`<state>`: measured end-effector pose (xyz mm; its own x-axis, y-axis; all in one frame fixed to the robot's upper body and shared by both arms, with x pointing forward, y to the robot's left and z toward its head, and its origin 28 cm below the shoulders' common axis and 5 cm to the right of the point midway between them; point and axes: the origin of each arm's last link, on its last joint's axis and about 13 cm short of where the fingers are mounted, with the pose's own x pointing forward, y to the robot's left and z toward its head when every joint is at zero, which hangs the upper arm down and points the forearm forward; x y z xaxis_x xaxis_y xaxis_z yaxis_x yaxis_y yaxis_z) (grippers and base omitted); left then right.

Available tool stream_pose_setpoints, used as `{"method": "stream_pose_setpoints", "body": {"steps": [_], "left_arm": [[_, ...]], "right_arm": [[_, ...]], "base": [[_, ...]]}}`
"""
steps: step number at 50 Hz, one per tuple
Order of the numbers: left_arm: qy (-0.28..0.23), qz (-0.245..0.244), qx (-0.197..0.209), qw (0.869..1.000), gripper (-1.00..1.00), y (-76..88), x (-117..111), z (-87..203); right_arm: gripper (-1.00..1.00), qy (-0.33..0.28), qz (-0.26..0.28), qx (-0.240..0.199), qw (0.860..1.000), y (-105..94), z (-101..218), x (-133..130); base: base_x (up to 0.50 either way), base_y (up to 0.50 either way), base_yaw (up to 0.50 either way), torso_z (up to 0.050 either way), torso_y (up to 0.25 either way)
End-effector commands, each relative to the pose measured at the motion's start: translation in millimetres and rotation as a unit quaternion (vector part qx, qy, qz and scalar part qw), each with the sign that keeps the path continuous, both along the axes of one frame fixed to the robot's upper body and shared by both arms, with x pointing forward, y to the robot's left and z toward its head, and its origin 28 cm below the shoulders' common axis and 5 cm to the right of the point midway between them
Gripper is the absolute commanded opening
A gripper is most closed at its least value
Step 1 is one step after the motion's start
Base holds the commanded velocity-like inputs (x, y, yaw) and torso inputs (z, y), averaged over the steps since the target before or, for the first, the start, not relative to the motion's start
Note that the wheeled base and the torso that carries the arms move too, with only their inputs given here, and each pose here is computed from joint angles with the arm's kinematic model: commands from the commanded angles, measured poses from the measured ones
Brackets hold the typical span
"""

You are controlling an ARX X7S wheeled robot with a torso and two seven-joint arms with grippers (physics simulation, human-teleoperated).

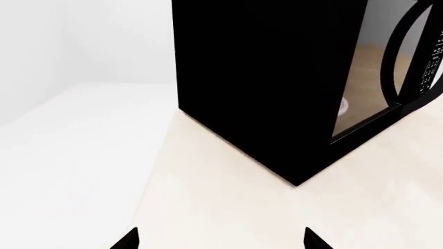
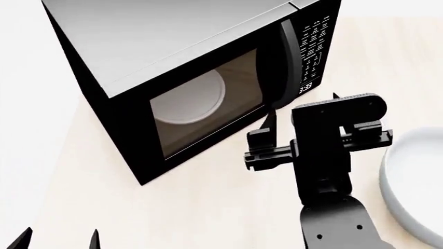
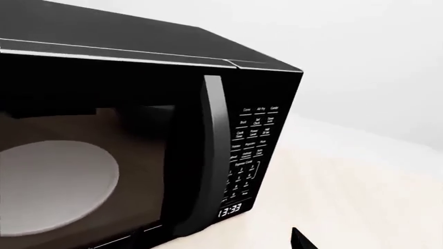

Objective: Open the microwave.

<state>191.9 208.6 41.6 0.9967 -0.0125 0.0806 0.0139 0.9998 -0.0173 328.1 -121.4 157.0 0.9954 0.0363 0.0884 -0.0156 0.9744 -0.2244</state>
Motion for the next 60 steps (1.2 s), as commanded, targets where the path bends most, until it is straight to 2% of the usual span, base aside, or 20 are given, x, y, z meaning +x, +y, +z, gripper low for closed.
{"method": "stream_pose_setpoints", "body": {"steps": [1, 6, 19, 60], "left_arm": [[0.000, -0.001, -0.001, 1.000, 1.00, 0.4, 0.0, 0.5], [0.000, 0.000, -0.003, 1.000, 1.00, 1.0, 0.3, 0.8], [-0.002, 0.000, -0.004, 1.000, 1.00, 1.9, -0.5, 2.3], [-0.004, 0.000, -0.009, 1.000, 1.00, 2.9, -0.6, 4.6]], "right_arm": [[1.00, 0.006, -0.008, -0.008, 1.000, -3.3, 12.1, 22.8], [1.00, 0.002, -0.008, -0.012, 1.000, 1.5, 21.2, 32.4], [1.00, 0.008, -0.004, -0.012, 1.000, 12.3, 21.3, 54.9], [1.00, 0.039, -0.021, -0.010, 0.999, 12.2, 4.0, 91.8]], "base": [[0.00, 0.00, 0.00, 0.000, 0.000], [0.00, 0.00, 0.00, 0.000, 0.000], [0.00, 0.00, 0.00, 0.000, 0.000], [0.00, 0.00, 0.00, 0.000, 0.000]]}}
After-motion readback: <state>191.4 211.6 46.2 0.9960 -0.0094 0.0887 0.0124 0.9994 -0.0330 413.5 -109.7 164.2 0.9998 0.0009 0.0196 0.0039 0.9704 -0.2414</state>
